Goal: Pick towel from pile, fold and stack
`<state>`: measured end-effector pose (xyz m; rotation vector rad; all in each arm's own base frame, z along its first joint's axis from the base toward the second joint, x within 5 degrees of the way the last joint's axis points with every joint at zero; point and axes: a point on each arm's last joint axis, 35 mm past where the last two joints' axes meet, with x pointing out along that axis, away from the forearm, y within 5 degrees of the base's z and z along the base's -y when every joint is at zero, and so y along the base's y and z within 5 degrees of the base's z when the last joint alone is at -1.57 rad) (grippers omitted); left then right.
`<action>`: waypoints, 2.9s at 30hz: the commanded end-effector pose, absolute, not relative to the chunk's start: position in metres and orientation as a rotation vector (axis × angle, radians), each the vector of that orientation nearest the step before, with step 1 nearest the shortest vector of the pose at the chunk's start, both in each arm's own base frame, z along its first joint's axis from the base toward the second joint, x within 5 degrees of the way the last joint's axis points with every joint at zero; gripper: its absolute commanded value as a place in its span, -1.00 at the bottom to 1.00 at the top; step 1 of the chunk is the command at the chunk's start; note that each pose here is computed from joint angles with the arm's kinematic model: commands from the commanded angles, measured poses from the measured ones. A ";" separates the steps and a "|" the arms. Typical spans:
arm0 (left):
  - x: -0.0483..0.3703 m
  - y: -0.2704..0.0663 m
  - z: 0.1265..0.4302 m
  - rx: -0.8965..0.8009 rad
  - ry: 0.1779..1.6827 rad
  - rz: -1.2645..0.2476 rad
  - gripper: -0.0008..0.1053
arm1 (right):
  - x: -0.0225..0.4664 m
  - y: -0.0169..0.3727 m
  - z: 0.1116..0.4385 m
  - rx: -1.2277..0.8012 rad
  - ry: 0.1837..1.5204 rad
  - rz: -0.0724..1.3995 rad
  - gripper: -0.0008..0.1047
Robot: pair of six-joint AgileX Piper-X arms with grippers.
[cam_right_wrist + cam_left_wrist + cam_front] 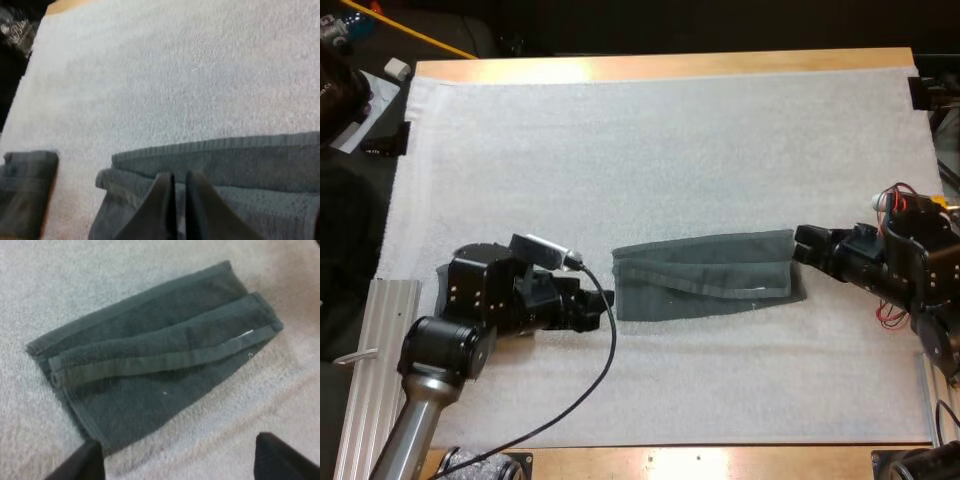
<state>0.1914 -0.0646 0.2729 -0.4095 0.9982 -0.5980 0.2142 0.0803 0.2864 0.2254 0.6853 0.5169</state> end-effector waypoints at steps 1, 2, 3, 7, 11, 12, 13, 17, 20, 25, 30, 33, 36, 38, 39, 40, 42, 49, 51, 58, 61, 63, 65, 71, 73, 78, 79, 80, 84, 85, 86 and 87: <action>0.182 -0.062 0.281 -0.394 0.981 -0.588 0.15 | 0.210 0.080 0.291 0.194 0.691 0.534 -0.88; 0.174 -0.060 0.285 -0.378 0.968 -0.577 0.15 | 0.205 0.084 0.291 0.179 0.702 0.562 -0.95; 0.170 -0.059 0.288 -0.371 0.965 -0.571 0.15 | 0.202 0.087 0.290 0.168 0.716 0.579 -0.98; 0.155 -0.054 0.294 -0.359 0.963 -0.557 0.16 | 0.193 0.100 0.289 0.125 0.757 0.640 -0.98; 0.144 -0.052 0.297 -0.356 0.966 -0.557 0.16 | 0.185 0.116 0.289 0.067 0.784 0.683 -0.98; 0.142 -0.051 0.298 -0.354 0.965 -0.558 0.16 | 0.184 0.120 0.288 0.052 0.794 0.686 -0.98; 0.141 -0.051 0.298 -0.354 0.966 -0.557 0.16 | 0.184 0.124 0.288 0.036 0.801 0.684 -0.98; 0.136 -0.050 0.298 -0.350 0.975 -0.559 0.16 | 0.189 0.139 0.288 -0.022 0.837 0.671 -0.98; 0.134 -0.050 0.298 -0.350 0.981 -0.559 0.16 | 0.199 0.148 0.283 -0.050 0.883 0.662 -0.98; 0.135 -0.050 0.297 -0.354 0.989 -0.563 0.16 | 0.212 0.158 0.274 -0.068 0.955 0.664 -0.98; 0.136 -0.050 0.297 -0.358 0.993 -0.565 0.16 | 0.216 0.162 0.265 -0.087 1.037 0.672 -0.98; 0.135 -0.050 0.297 -0.356 0.997 -0.564 0.16 | 0.222 0.167 0.255 -0.099 1.087 0.669 -0.98; 0.135 -0.050 0.296 -0.356 1.003 -0.562 0.16 | 0.228 0.172 0.245 -0.108 1.132 0.665 -0.98; 0.135 -0.050 0.296 -0.356 1.007 -0.561 0.16 | 0.234 0.177 0.237 -0.113 1.166 0.667 -0.98; 0.135 -0.050 0.297 -0.355 1.002 -0.560 0.16 | 0.237 0.179 0.234 -0.118 1.176 0.667 -0.98; 0.135 -0.050 0.295 -0.357 1.010 -0.560 0.16 | 0.239 0.181 0.231 -0.120 1.194 0.665 -0.98; 0.134 -0.050 0.296 -0.356 1.008 -0.561 0.16 | 0.244 0.185 0.224 -0.125 1.224 0.664 -0.98; 0.134 -0.050 0.295 -0.355 1.010 -0.560 0.16 | 0.261 0.199 0.207 -0.140 1.288 0.663 -0.98; 0.134 -0.050 0.296 -0.362 1.011 -0.561 0.16 | 0.261 0.197 0.212 -0.138 1.273 0.648 -0.98; 0.133 -0.050 0.295 -0.360 1.019 -0.564 0.16 | 0.270 0.204 0.199 -0.160 1.328 0.640 -0.98; 0.134 -0.050 0.295 -0.361 1.023 -0.562 0.16 | 0.273 0.207 0.191 -0.169 1.353 0.637 -0.98; 0.134 -0.050 0.295 -0.360 1.023 -0.562 0.16 | 0.274 0.209 0.185 -0.178 1.369 0.633 -0.98; 0.133 -0.050 0.294 -0.361 1.027 -0.562 0.16 | 0.277 0.210 0.180 -0.185 1.375 0.627 -0.98; 0.133 -0.050 0.295 -0.361 1.028 -0.563 0.16 | 0.282 0.214 0.167 -0.196 1.384 0.604 -0.99; 0.133 -0.050 0.295 -0.361 1.029 -0.565 0.16 | 0.285 0.215 0.165 -0.189 1.366 0.588 -0.98; 0.133 -0.049 0.294 -0.368 1.033 -0.554 0.16 | 0.282 0.216 0.159 -0.176 1.433 0.637 -0.98; 0.133 -0.049 0.294 -0.368 1.034 -0.553 0.16 | 0.281 0.217 0.157 -0.174 1.437 0.639 -0.99; 0.133 -0.049 0.294 -0.368 1.033 -0.555 0.16 | 0.282 0.217 0.156 -0.171 1.440 0.639 -0.99; 0.134 -0.050 0.294 -0.367 1.035 -0.558 0.16 | 0.286 0.222 0.148 -0.155 1.425 0.626 -0.99; 0.133 -0.050 0.294 -0.367 1.034 -0.558 0.16 | 0.287 0.223 0.147 -0.150 1.415 0.620 -0.99; 0.133 -0.050 0.294 -0.366 1.034 -0.558 0.16 | 0.289 0.224 0.147 -0.145 1.402 0.613 -0.99; 0.133 -0.050 0.294 -0.365 1.034 -0.559 0.16 | 0.291 0.226 0.146 -0.138 1.382 0.603 -0.99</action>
